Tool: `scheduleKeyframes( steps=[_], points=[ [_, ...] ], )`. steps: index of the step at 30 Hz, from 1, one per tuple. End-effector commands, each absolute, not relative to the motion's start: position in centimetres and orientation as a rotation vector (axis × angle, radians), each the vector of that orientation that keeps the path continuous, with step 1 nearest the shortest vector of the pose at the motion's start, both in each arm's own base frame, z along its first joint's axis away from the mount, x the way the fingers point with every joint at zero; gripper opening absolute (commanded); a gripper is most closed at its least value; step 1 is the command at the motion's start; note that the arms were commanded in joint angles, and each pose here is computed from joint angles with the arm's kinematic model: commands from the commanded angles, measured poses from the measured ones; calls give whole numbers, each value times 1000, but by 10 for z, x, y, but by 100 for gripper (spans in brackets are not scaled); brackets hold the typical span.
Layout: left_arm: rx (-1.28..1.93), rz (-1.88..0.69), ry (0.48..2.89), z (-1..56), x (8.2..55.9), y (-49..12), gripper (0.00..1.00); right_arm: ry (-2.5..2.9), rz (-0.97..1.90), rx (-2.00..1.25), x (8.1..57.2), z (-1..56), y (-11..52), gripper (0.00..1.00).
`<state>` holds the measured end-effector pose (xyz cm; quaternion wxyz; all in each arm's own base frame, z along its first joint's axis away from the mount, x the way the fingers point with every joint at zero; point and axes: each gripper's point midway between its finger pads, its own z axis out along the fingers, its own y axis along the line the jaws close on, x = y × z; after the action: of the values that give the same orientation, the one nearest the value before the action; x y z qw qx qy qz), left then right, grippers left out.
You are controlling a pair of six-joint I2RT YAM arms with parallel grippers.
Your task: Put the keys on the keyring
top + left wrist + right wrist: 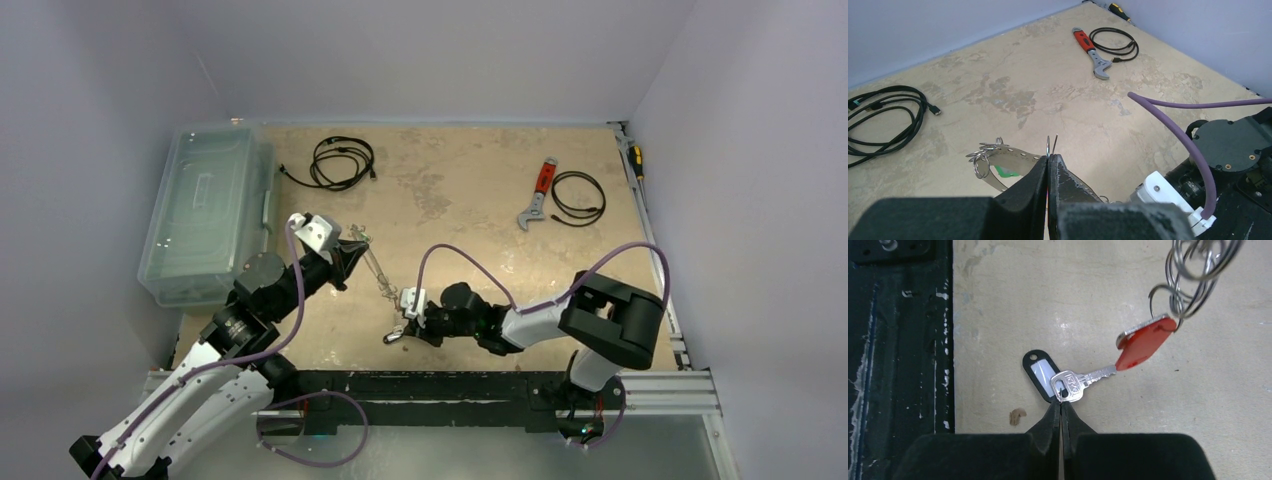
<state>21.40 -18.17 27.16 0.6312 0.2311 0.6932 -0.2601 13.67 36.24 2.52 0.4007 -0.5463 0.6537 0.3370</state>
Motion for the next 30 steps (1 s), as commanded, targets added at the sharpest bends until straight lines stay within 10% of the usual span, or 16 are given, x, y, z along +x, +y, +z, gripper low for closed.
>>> scheduleKeyframes(
  steps=[1, 30],
  points=[
    [520, -616, 1486, 306, 213, -183, 0, 1569, 891, -1322, 137, 57, 372, 0],
    [579, -689, 1420, 315, 200, -193, 0, 1407, 1117, -970, 123, 234, 344, 0]
  ],
)
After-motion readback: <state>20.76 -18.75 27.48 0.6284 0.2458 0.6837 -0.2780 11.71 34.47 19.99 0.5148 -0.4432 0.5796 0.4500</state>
